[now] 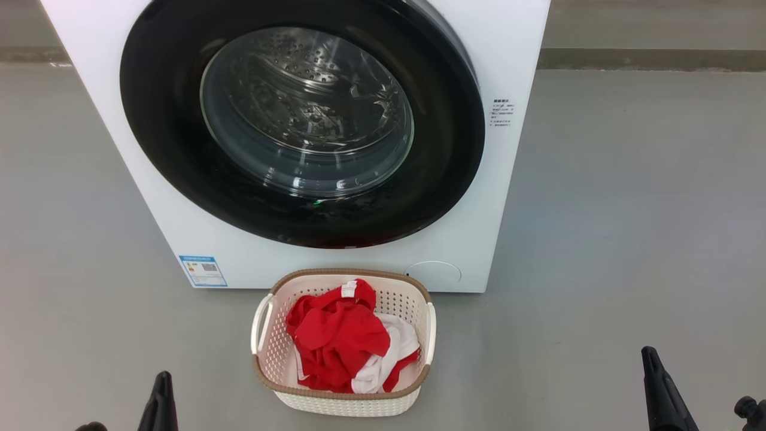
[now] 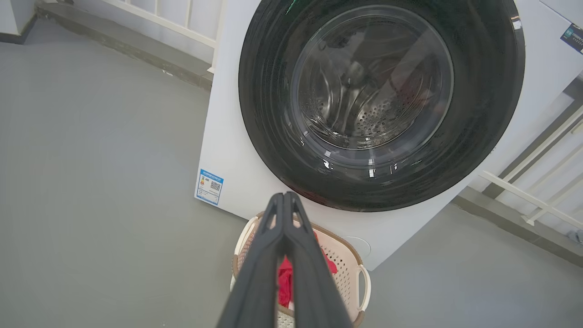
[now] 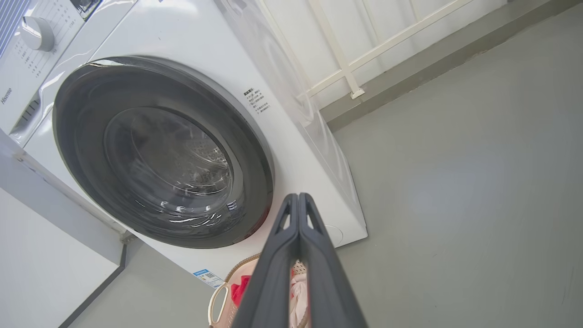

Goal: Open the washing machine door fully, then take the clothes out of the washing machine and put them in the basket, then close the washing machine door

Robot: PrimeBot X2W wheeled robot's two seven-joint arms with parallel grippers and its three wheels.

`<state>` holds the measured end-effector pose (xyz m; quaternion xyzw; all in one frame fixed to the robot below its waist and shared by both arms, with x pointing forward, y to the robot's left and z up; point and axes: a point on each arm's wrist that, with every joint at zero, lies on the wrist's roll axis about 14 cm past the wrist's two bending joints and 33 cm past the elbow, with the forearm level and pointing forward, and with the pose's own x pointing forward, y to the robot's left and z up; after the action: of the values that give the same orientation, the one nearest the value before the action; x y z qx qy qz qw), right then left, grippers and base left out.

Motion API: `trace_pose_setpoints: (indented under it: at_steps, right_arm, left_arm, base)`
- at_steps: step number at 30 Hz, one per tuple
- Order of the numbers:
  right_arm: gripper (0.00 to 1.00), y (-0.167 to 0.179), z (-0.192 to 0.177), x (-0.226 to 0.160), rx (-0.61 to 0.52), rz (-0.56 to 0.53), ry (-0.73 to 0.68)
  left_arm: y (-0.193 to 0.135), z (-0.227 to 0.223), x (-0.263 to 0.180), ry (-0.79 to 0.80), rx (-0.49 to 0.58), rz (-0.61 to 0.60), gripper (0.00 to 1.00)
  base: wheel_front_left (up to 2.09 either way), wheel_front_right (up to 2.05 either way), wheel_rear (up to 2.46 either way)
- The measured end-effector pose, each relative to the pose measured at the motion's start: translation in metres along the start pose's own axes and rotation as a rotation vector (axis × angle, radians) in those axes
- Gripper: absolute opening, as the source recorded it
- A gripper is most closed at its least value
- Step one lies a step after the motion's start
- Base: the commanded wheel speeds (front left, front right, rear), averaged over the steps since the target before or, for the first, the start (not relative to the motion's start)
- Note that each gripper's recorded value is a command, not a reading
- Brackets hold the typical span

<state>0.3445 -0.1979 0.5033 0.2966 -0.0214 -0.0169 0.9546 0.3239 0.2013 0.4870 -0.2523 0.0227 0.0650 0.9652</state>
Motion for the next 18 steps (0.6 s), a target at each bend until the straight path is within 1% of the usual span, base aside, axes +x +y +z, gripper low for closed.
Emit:
trace_pose_setpoints:
  at_steps: [18]
  right_arm:
    - [0.0, -0.006, -0.003, 0.007, 0.188, -0.033, 0.018]
  left_arm:
    - [-0.001, -0.005, 0.011, 0.048, -0.199, -0.001, 0.0]
  base:
    - [0.0, 0.0, 0.0]
